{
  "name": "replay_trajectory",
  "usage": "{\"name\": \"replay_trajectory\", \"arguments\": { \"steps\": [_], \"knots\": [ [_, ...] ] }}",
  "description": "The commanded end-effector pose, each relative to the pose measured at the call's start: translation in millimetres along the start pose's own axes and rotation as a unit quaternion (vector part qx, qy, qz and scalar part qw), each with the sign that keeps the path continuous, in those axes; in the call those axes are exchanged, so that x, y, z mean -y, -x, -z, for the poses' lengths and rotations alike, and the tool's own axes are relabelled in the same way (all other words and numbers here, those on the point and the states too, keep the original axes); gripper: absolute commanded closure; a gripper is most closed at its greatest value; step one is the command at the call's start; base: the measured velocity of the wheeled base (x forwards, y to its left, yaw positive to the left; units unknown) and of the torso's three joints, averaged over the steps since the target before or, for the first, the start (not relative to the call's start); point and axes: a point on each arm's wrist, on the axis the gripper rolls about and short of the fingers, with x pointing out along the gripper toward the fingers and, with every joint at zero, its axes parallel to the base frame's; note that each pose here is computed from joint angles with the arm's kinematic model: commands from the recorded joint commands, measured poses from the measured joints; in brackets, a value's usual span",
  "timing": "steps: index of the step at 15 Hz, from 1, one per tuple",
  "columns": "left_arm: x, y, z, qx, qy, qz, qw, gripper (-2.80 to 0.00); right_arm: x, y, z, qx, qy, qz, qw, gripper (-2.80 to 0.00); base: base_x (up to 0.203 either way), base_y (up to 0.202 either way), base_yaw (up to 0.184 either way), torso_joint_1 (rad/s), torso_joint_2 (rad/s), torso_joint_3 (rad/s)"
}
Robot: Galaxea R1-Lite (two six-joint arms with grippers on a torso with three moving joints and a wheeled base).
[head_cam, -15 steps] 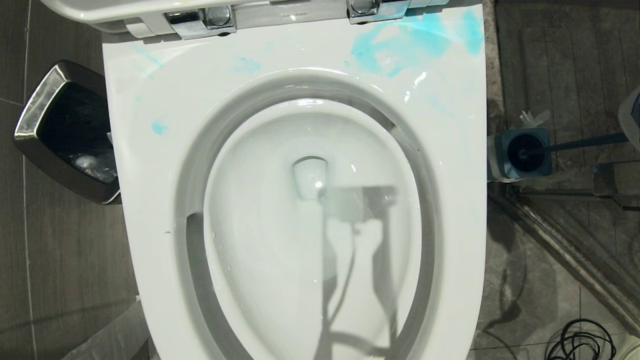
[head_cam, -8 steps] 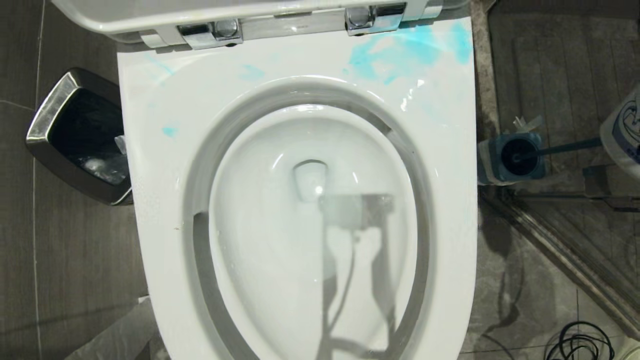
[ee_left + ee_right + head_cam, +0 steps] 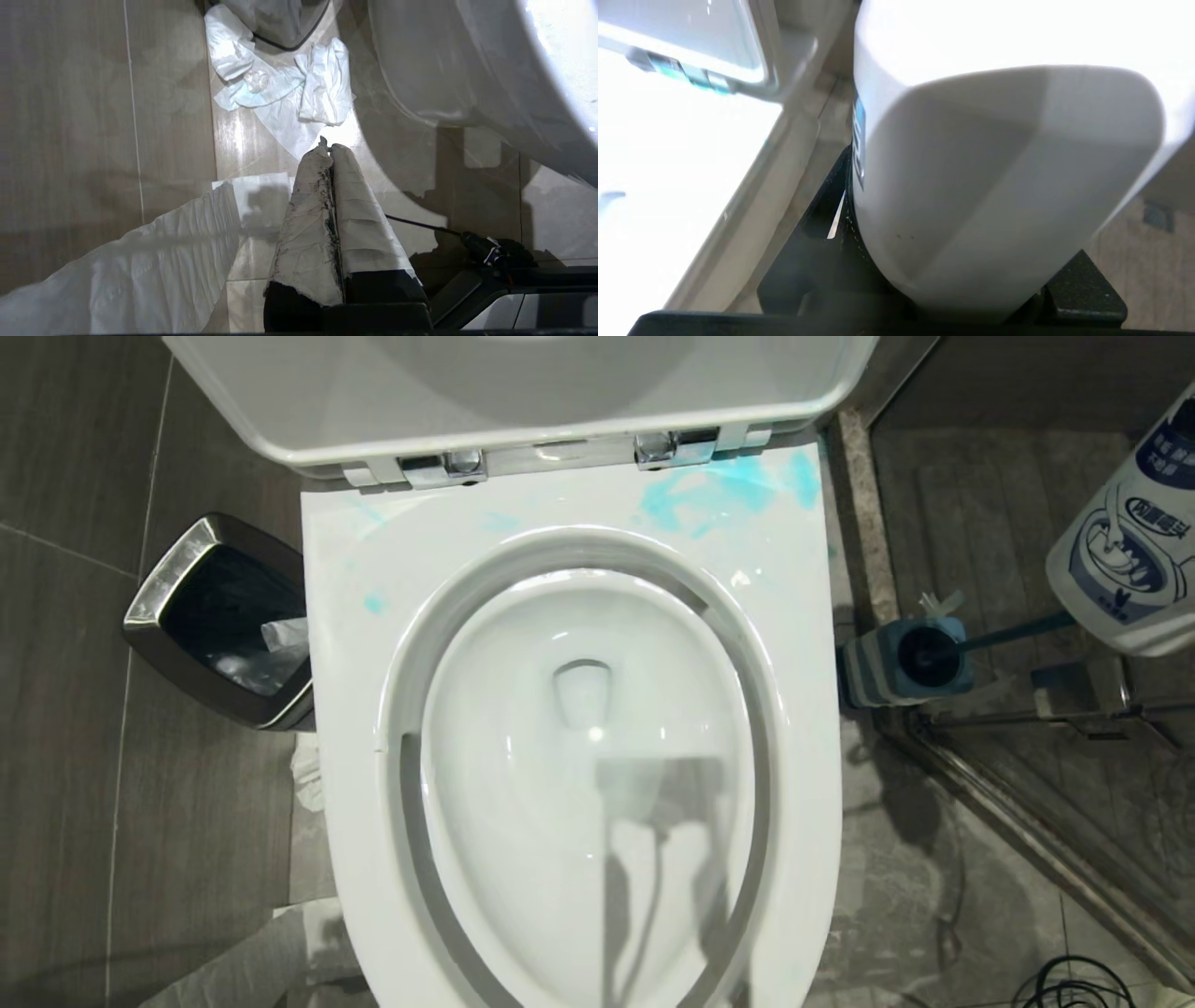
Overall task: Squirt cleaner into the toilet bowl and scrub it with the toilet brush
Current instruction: Pour in the cleaning agent
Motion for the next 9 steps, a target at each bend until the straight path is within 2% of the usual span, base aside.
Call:
{"name": "replay_trajectory", "arguments": {
  "steps": [1, 3, 6, 9],
  "knots": [
    [0.0, -0.1, -0.1, 0.0, 0.0, -0.001, 1.0, 0.0, -1.8, -15.7, 1.3, -0.005, 0.002, -0.003, 1.0, 0.0, 0.0, 0.0, 0.0, 0.002, 0.0, 0.202],
    [0.0, -0.1, -0.1, 0.0, 0.0, 0.0, 1.0, 0.0, -2.4, -25.6, 1.4, 0.005, 0.003, 0.002, 1.0, 0.0, 0.0, 0.0, 0.0, -0.004, 0.0, 0.203],
    [0.0, -0.1, -0.1, 0.0, 0.0, -0.001, 1.0, 0.0, -2.8, -41.9, 0.0, 0.045, 0.02, 0.021, 0.999, 0.0, 0.0, 0.0, 0.0, -0.002, 0.0, 0.199],
    [0.0, -0.1, -0.1, 0.0, 0.001, -0.001, 1.0, 0.0, -8.5, -48.5, -4.3, 0.058, 0.028, 0.005, 0.998, 0.0, 0.0, 0.0, 0.0, 0.004, 0.0, 0.2]
  ]
}}
